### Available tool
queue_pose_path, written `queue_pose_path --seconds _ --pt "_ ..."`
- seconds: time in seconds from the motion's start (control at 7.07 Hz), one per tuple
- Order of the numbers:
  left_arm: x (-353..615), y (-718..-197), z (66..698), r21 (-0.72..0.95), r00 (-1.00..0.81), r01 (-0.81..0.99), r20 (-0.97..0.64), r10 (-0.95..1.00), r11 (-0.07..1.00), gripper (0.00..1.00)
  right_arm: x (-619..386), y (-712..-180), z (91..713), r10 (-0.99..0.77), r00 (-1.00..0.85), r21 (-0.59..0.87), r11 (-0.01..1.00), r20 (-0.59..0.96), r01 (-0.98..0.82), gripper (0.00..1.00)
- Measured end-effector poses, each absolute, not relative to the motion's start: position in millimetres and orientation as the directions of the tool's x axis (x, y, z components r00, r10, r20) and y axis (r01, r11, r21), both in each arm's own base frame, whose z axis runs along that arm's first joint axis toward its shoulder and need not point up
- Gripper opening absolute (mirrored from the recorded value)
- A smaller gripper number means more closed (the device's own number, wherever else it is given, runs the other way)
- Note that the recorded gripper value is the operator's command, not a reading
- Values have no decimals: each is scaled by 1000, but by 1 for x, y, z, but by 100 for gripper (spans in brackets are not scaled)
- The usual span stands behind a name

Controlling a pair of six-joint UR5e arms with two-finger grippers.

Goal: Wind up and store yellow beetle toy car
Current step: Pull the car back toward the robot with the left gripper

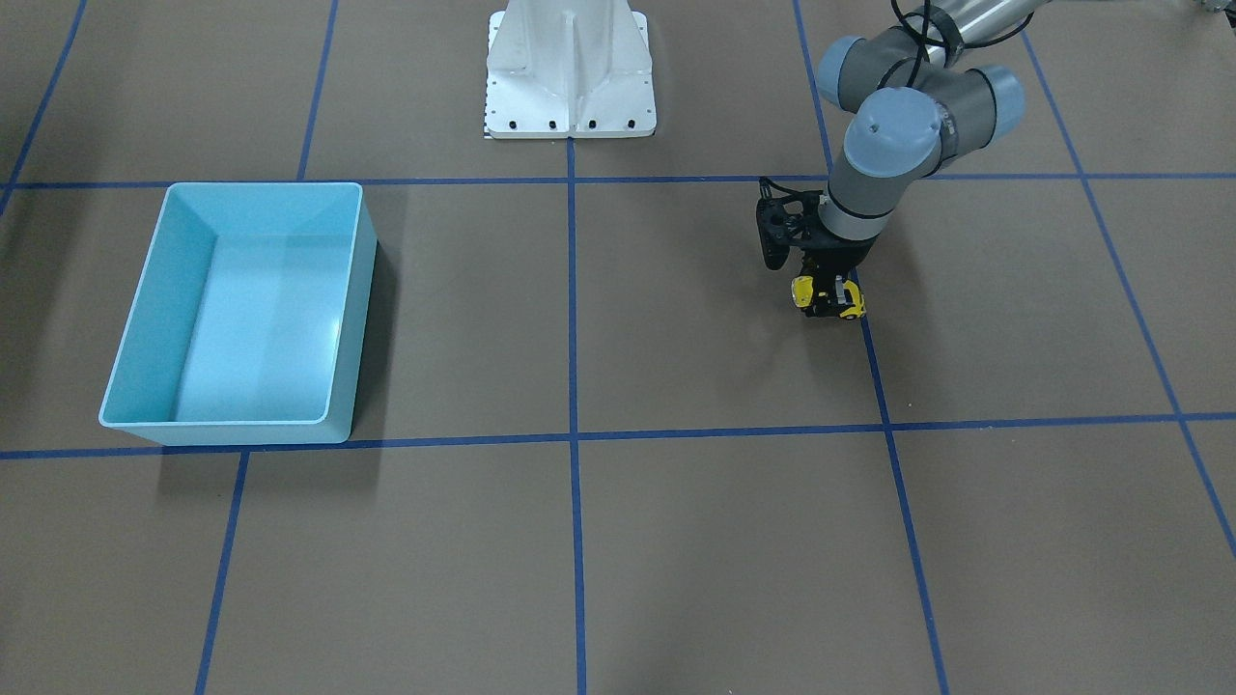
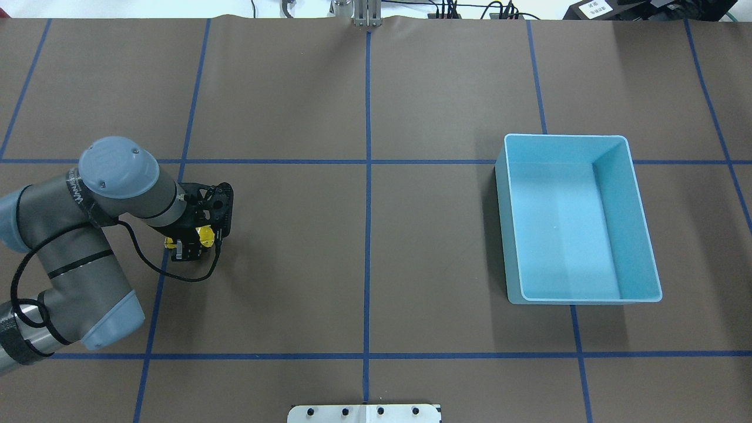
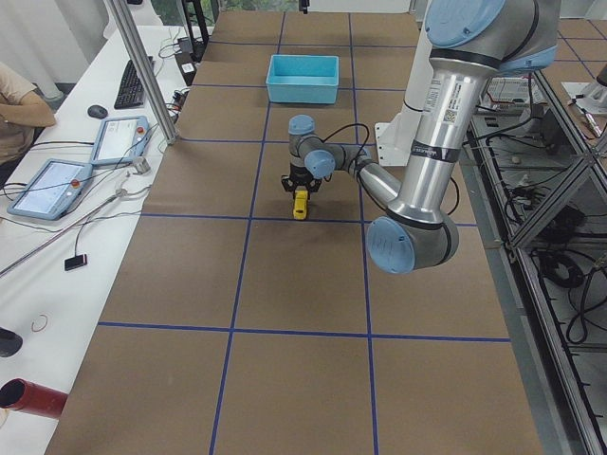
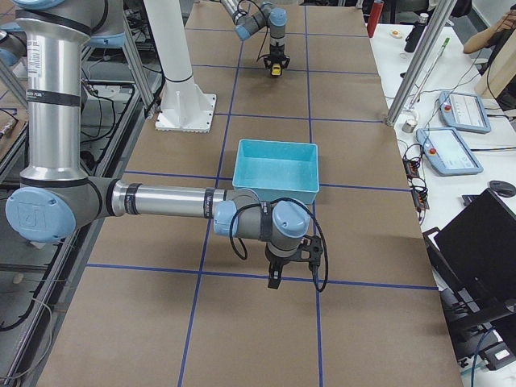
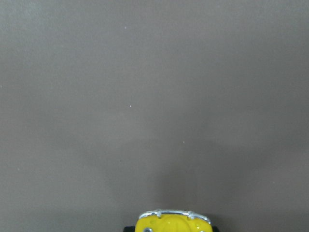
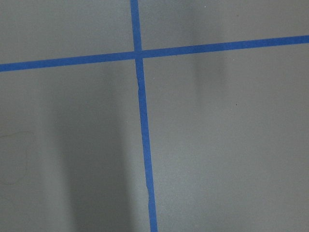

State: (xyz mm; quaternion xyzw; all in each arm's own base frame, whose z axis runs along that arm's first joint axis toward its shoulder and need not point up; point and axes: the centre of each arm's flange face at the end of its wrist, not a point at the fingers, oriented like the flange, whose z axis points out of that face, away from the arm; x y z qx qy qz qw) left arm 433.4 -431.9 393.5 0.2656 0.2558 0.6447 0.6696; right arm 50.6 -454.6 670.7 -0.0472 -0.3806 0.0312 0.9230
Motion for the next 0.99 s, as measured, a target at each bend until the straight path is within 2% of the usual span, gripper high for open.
queue_pose_path --seconds 0.99 --pt "431 -433 403 678 -11 -734 32 999 -29 0 51 -453 672 95 709 -113 993 698 -22 99"
